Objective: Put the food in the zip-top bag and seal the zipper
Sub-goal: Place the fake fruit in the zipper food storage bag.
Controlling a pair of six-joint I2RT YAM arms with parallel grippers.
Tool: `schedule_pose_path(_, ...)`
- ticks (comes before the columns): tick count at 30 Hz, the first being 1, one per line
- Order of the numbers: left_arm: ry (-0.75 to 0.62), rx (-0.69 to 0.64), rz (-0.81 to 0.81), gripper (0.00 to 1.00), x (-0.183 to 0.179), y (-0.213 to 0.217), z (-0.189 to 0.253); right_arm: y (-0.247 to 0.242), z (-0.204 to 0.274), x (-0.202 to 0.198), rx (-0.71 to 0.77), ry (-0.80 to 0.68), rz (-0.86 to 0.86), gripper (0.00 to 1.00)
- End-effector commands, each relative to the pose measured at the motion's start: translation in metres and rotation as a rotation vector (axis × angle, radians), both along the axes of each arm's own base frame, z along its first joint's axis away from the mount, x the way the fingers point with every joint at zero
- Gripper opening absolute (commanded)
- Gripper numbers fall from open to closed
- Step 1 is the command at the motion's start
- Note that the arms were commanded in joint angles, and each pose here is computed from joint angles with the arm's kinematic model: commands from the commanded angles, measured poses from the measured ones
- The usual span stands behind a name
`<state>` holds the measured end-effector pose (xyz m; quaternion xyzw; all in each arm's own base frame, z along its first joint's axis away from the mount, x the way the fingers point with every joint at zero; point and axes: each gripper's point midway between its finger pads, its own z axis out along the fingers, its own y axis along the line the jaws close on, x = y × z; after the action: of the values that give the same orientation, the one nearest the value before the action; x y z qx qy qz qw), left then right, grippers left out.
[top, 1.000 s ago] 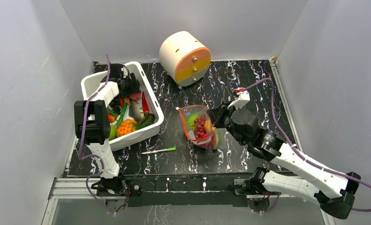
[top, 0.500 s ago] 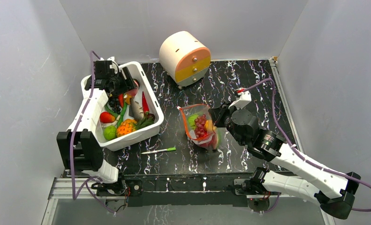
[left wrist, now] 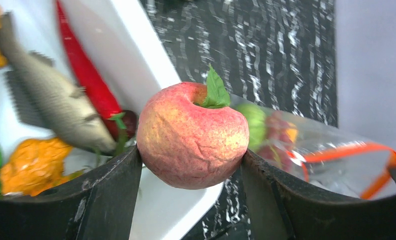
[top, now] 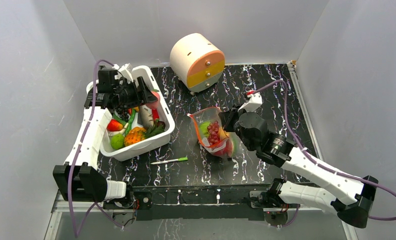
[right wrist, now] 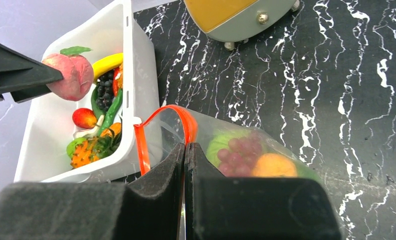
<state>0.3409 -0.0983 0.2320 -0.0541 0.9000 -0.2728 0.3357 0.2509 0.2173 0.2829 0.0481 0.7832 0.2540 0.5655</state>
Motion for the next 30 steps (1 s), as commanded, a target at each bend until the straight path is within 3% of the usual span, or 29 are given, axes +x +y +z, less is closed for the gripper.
schedule_pose_path(1,-0.046,-0.108,-0.175,0.39,-0.026,-0.041,0.03,0.015,0.049,0.006,0.141,-0.081,0.015,0.0)
schedule_pose_path(8,-0.078,-0.179,-0.317,0.38,-0.044,-0.082,0.052,0.024,0.068,0.016,0.16,-0.104,-0.002,0.0)
schedule_pose_path(19,-0.108,-0.32,-0.487,0.38,-0.068,-0.135,0.09,0.009,0.102,0.04,0.056,-0.188,-0.141,0.0)
schedule_pose_path(23,-0.095,-0.344,-0.505,0.38,-0.072,-0.142,0.087,0.009,0.085,0.039,0.049,-0.155,-0.14,0.0)
schedule_pose_path(30,-0.02,-0.394,-0.513,0.38,-0.083,-0.152,0.06,0.041,0.014,0.027,0.069,0.002,-0.006,0.0)
